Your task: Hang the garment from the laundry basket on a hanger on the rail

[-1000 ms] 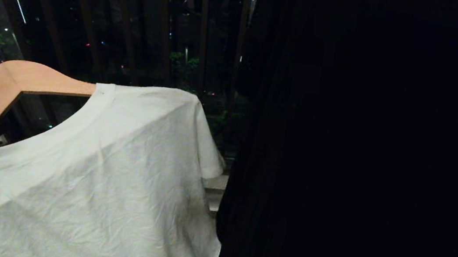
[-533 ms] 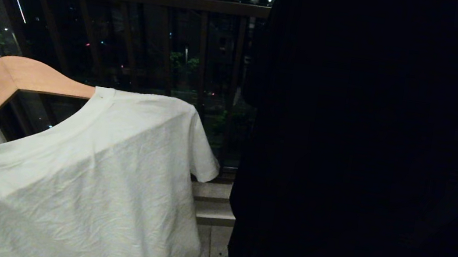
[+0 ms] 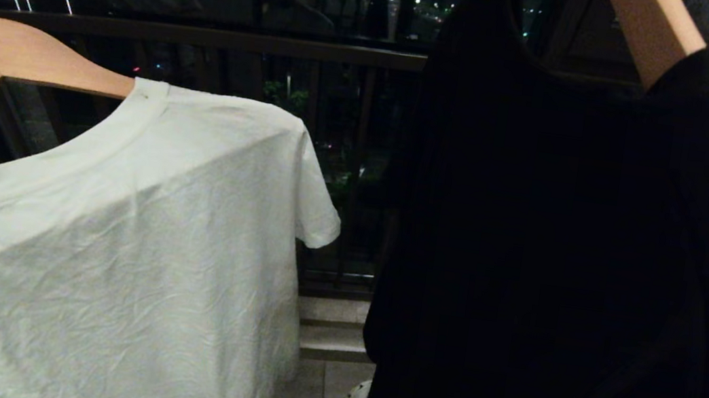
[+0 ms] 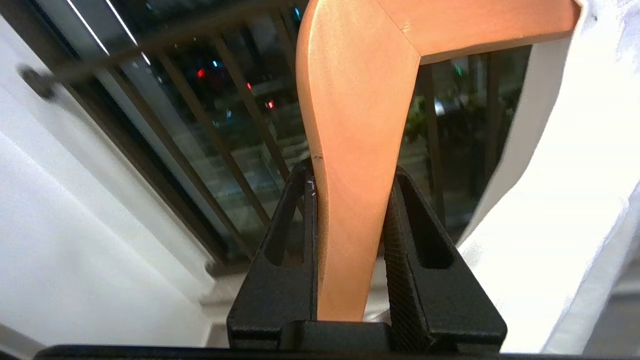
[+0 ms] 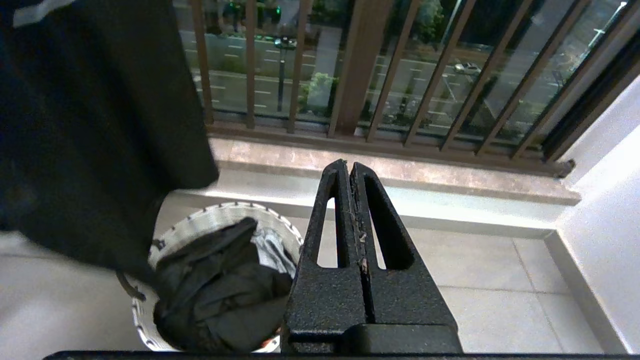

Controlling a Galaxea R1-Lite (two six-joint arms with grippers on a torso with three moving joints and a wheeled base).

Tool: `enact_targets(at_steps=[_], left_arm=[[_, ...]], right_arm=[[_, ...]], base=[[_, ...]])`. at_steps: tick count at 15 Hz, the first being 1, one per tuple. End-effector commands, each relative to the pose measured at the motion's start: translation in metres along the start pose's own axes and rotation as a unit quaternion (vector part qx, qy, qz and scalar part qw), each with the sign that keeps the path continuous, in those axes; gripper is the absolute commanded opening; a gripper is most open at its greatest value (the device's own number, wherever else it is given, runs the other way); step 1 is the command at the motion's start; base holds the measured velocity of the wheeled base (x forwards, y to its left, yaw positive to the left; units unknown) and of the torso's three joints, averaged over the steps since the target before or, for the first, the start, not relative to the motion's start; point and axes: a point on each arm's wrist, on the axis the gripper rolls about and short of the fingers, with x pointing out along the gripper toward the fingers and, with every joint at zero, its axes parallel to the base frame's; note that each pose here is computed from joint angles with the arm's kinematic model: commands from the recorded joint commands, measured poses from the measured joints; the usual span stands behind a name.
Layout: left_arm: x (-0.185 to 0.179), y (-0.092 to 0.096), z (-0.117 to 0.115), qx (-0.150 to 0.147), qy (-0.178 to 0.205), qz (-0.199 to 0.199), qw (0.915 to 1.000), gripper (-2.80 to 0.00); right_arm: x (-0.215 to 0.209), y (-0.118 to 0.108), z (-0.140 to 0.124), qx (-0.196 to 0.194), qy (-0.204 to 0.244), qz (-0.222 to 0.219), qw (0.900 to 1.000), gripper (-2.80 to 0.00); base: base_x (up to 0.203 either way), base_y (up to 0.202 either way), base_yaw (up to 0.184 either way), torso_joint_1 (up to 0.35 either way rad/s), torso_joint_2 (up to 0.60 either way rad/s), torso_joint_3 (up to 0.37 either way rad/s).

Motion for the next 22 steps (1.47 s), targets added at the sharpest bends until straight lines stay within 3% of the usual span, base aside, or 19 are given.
enact_targets(at_steps=[1,8,13,17,20,22], left_arm=[[0.004,0.001,0.008,-0.002,-0.010,0.004,0.9999,-2.80],[0.006,0.008,0.032,0.006,-0.044,0.017,0.9989,-2.80],[-0.018,0.001,-0.019,0.042,0.011,-0.005,0.9990,-2.80],[-0.053,0.016,-0.018,0.030,-0.038,0.011,0.9988,-2.80],[-0.082,0.027,-0.022,0.046,-0.081,0.021,0.9954,-2.80],[-0.095,0.033,-0.022,0.055,-0.085,0.024,0.9945,-2.80]], right_arm=[[0.000,0.000,0.000,-0.001,0.001,0.000,1.000,-2.80],[0.000,0.000,0.000,-0.004,0.001,0.001,1.000,-2.80],[0.000,0.000,0.000,-0.004,0.000,0.001,1.000,-2.80],[0.000,0.000,0.000,-0.004,0.000,0.001,1.000,-2.80],[0.000,0.000,0.000,-0.004,0.000,0.001,1.000,-2.80],[0.000,0.000,0.000,-0.004,0.000,0.001,1.000,-2.80]], base=[[0.000,0.000,0.000,0.230,-0.56,-0.330],[0.000,0.000,0.000,0.243,-0.56,-0.321],[0.000,0.000,0.000,0.069,-0.15,-0.085],[0.000,0.000,0.000,0.000,0.00,0.000],[0.000,0.000,0.000,0.000,0.00,0.000],[0.000,0.000,0.000,0.000,0.00,0.000]])
